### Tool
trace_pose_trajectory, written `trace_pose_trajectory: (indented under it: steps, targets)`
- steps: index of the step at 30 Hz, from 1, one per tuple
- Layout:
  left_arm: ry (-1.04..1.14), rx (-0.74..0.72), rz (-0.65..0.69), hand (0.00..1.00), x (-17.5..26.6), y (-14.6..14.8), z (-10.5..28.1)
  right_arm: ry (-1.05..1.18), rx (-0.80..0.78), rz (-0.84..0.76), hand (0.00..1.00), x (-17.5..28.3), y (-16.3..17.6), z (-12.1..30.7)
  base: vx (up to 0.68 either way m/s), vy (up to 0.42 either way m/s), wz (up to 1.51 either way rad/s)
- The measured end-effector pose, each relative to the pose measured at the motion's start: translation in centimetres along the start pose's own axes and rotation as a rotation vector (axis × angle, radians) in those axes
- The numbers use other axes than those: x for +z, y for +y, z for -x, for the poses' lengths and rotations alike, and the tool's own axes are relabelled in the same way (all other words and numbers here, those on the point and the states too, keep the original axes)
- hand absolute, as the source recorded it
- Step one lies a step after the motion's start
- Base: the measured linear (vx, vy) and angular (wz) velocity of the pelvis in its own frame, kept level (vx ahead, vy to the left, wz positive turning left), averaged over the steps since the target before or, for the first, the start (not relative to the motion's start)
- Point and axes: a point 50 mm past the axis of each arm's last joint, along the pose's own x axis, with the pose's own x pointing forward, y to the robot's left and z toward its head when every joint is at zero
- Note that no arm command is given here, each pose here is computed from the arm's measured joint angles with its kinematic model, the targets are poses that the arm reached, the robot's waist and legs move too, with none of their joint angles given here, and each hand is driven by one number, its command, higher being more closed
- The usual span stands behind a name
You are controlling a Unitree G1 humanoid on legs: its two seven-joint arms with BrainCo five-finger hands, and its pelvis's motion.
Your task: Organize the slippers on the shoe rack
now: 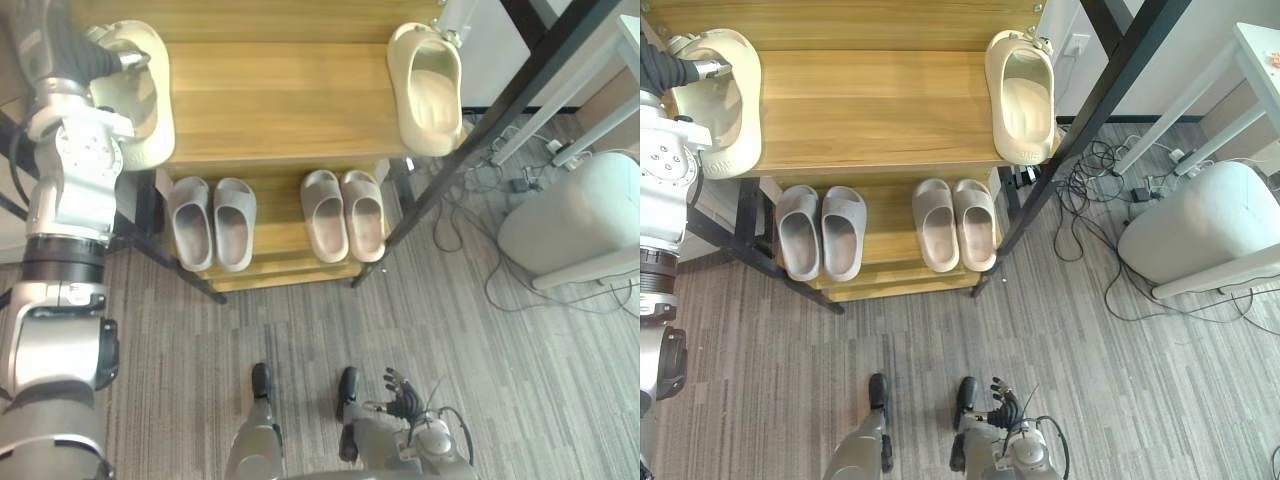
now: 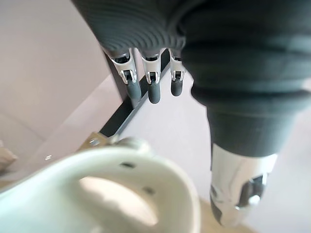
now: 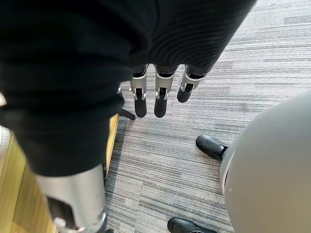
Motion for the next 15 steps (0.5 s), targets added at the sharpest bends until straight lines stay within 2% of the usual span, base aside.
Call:
trace_pose_trajectory:
  steps: [15]
  targets:
    - [0.048,0.009,-0.188,0.0,-1.8,2.0,-1.3,-0.019,-0.01,-0.018,0.0,0.1,-0.1,0.4,-0.01,0.01,-0.04]
